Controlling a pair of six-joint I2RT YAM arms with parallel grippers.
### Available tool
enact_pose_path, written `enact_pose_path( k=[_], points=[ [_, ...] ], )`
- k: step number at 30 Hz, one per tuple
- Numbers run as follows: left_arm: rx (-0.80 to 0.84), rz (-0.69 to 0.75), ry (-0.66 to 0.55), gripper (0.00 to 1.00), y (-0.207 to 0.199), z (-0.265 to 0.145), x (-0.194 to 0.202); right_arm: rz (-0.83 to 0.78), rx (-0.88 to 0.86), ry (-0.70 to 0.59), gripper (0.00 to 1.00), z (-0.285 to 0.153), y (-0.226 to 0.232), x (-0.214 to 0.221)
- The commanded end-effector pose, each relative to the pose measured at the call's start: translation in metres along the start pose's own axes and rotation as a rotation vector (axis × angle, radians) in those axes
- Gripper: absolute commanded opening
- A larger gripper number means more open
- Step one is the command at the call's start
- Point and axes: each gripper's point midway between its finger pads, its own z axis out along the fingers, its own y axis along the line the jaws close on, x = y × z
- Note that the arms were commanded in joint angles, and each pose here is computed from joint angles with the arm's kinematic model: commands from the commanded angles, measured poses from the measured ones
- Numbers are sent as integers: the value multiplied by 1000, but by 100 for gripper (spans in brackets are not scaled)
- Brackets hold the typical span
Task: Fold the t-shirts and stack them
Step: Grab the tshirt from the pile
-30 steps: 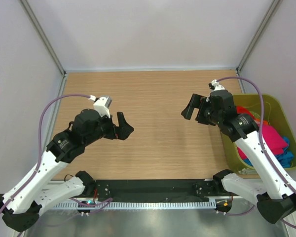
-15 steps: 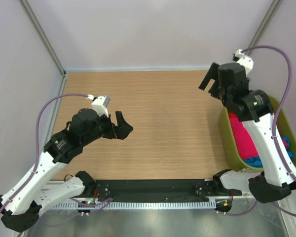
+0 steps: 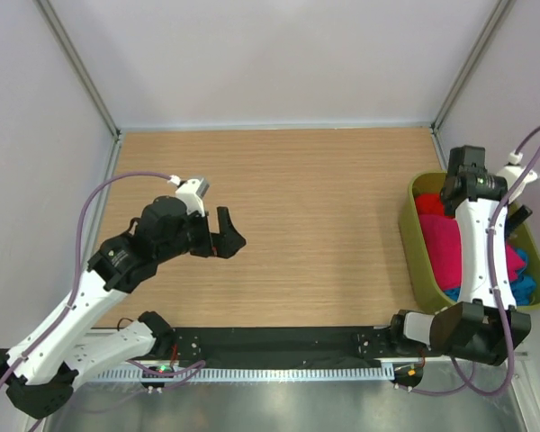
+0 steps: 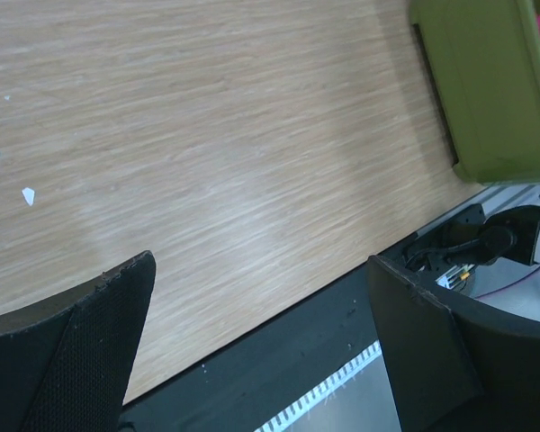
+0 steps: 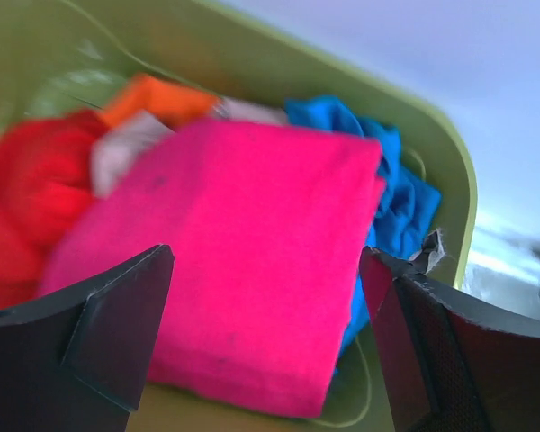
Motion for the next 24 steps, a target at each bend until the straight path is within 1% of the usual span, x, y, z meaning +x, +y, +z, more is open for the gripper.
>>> enact_pose_path(
  k=[1,2,5,6,8,9,10,11,12,14,15,17,19,22,23,24],
  points=[
    [-3,3,74,100,-2,1,9,115,27,25,91,24,-12,16],
    [-9,5,81,100,-1,1,10,93,49,59,91,35,-14,32],
    [-19,-2,82,100,0,-1,10,99,116,115,87,62,-23,47],
    [-21,-15,78,100,1,0,11,113,73,157,84,71,-13,57],
    [-21,-30,66,100,2,1,11,118,61,193,76,82,-13,67],
    [-17,-46,55,100,1,2,10,133,33,191,64,83,-6,66],
    [-24,-54,61,100,3,4,13,136,21,195,54,84,-3,65],
    [-21,-60,61,100,3,5,14,149,-2,188,48,81,0,59],
    [-17,-66,57,100,2,6,14,165,-26,180,40,80,5,53],
    [-22,-77,65,100,3,8,17,190,-66,170,31,77,12,43],
    [-23,-77,66,100,4,9,17,198,-74,170,19,76,14,40],
    [-26,-72,62,100,4,9,16,217,-140,174,1,70,25,33],
    [-33,-66,59,100,6,8,16,246,-233,170,1,62,38,25],
    [-34,-54,53,100,7,7,16,287,-354,122,1,42,48,1],
    [-33,-45,55,100,7,7,16,300,-452,121,1,28,60,-9],
    [-31,-42,53,100,7,7,15,315,-517,93,1,17,66,-23]
  ],
)
